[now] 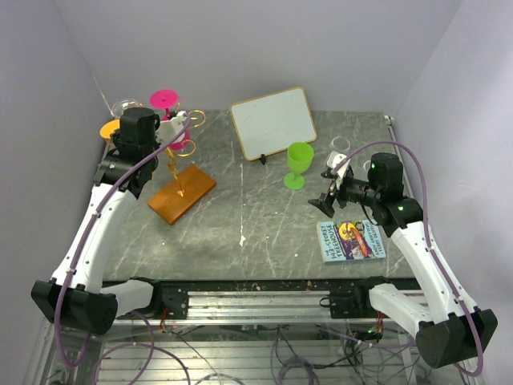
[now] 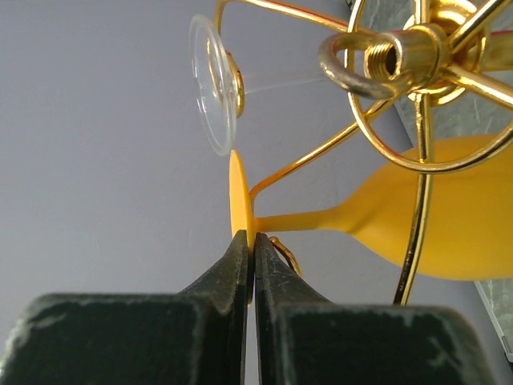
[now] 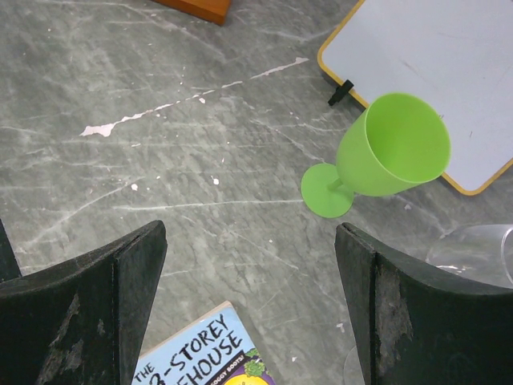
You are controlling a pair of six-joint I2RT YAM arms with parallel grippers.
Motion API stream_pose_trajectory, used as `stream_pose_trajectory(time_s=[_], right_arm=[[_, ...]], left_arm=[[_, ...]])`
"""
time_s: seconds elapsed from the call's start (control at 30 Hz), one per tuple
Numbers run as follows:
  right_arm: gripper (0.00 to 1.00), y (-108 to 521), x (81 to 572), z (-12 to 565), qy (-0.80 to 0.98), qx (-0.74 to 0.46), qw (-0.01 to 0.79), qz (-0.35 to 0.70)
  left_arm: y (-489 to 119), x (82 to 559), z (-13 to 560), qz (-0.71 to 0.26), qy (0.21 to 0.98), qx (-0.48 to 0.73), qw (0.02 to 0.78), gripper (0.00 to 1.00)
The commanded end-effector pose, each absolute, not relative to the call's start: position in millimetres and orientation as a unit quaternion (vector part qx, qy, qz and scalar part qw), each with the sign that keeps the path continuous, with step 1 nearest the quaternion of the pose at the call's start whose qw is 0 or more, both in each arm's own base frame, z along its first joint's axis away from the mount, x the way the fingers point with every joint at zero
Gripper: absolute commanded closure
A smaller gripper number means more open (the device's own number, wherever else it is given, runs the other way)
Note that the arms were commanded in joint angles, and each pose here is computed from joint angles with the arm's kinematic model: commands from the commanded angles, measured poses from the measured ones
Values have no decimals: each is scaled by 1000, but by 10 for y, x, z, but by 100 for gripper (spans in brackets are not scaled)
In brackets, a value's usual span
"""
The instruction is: Place the wine glass upside down on the wine glass rack
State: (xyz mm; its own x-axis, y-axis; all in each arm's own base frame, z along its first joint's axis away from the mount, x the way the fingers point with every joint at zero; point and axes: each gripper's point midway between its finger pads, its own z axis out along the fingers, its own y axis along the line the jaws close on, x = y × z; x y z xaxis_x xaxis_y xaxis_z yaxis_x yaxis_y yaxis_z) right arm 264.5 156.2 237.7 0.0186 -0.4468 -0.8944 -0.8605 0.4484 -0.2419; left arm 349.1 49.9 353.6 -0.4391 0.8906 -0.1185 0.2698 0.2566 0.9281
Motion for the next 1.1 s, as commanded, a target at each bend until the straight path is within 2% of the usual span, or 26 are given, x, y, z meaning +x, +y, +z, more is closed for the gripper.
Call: stream_pose_trajectory(time_s=[0.0, 0.33, 0.8, 1.07], right_arm=[[14, 1557, 2648, 2355, 669, -490, 522, 199], [14, 1558, 2652, 2342, 670, -491, 520, 200], [14, 1563, 2650, 2343, 671, -490, 519, 201], [14, 1562, 2654, 2340, 671, -490, 519, 201]], left_arm=[[547, 3468, 3673, 474, 712, 382, 351, 91], [619, 3316, 3700, 481, 716, 377, 338, 91], [483, 3205, 3594, 434, 712, 419, 358, 90], [446, 3240, 3448, 420, 719, 427, 352, 85]])
